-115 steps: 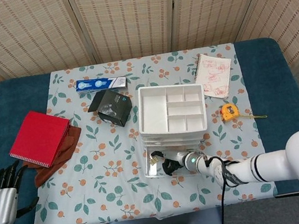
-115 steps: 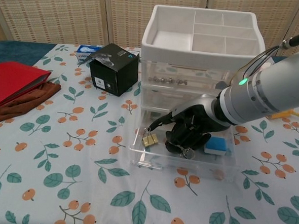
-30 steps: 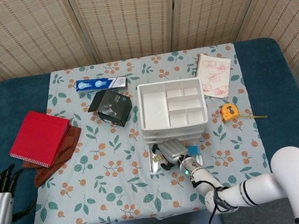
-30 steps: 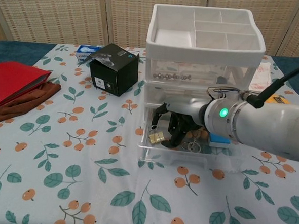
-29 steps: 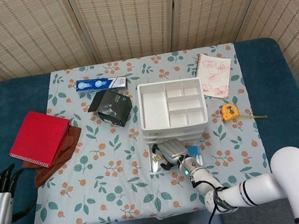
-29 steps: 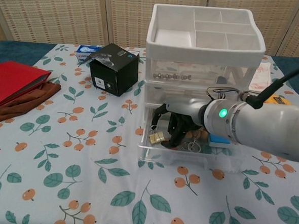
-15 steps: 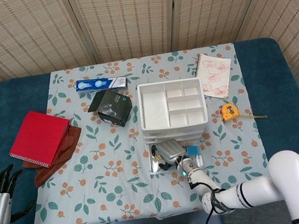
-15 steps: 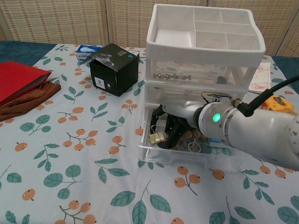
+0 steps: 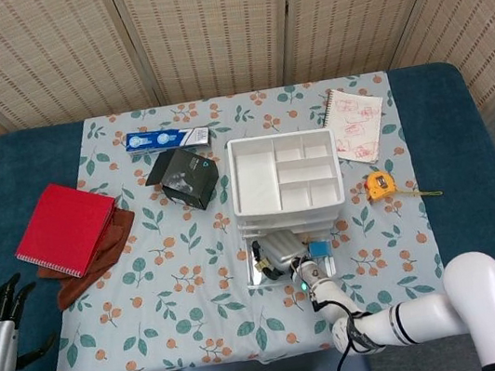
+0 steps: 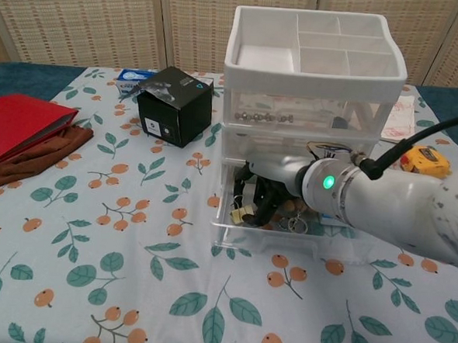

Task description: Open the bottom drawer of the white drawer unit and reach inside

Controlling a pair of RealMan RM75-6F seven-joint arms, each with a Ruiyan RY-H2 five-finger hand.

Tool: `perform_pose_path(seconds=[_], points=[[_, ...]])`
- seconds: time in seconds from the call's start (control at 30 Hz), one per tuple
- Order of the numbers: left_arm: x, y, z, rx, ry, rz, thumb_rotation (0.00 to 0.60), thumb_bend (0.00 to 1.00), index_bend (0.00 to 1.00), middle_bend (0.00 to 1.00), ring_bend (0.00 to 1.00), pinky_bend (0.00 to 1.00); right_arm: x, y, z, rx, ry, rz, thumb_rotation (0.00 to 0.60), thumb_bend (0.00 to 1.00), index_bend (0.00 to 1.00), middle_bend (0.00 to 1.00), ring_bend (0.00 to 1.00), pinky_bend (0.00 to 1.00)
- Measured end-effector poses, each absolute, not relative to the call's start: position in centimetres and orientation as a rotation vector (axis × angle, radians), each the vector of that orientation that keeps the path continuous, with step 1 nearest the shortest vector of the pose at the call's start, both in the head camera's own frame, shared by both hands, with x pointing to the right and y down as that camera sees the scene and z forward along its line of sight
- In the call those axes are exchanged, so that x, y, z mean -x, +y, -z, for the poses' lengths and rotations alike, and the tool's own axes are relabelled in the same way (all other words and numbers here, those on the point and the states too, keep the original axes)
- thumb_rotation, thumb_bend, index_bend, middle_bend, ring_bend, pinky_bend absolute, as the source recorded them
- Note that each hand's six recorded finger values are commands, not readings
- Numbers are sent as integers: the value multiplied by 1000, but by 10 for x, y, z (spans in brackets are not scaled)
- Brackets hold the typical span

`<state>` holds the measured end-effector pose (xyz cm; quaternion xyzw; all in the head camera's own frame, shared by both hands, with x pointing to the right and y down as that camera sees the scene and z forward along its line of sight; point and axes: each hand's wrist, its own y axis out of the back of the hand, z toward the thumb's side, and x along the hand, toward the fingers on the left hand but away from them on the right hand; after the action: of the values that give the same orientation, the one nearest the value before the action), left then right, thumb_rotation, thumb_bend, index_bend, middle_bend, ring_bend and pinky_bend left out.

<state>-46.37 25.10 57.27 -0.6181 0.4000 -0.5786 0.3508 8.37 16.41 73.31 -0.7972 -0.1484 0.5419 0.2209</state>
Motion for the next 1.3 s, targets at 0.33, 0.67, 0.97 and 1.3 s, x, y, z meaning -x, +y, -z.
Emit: perform_pose_path(seconds=[0.33,0.67,0.97,1.3], points=[[465,252,-573,1599,1036,1505,600,176,157,58,79,77,-82,162,-735,2205,-420,-1497,600,548,475,907,1000,1000],[466,252,-574,1599,1038,1509,600,176,157,58,79,77,-81,162,-736,2205,-428,-1487,600,564,541,913,1000,1000],[467,253,-575,1599,1040,1510,600,176,157,58,79,77,-77,162,-735,2219,-435,-1469,600,573,581,921,1000,1000],[466,252,-575,1598,1037,1510,600,176,157,58,79,77,-77,159,-727,2233,-455,-1428,600,615,613,930,1000,1000]])
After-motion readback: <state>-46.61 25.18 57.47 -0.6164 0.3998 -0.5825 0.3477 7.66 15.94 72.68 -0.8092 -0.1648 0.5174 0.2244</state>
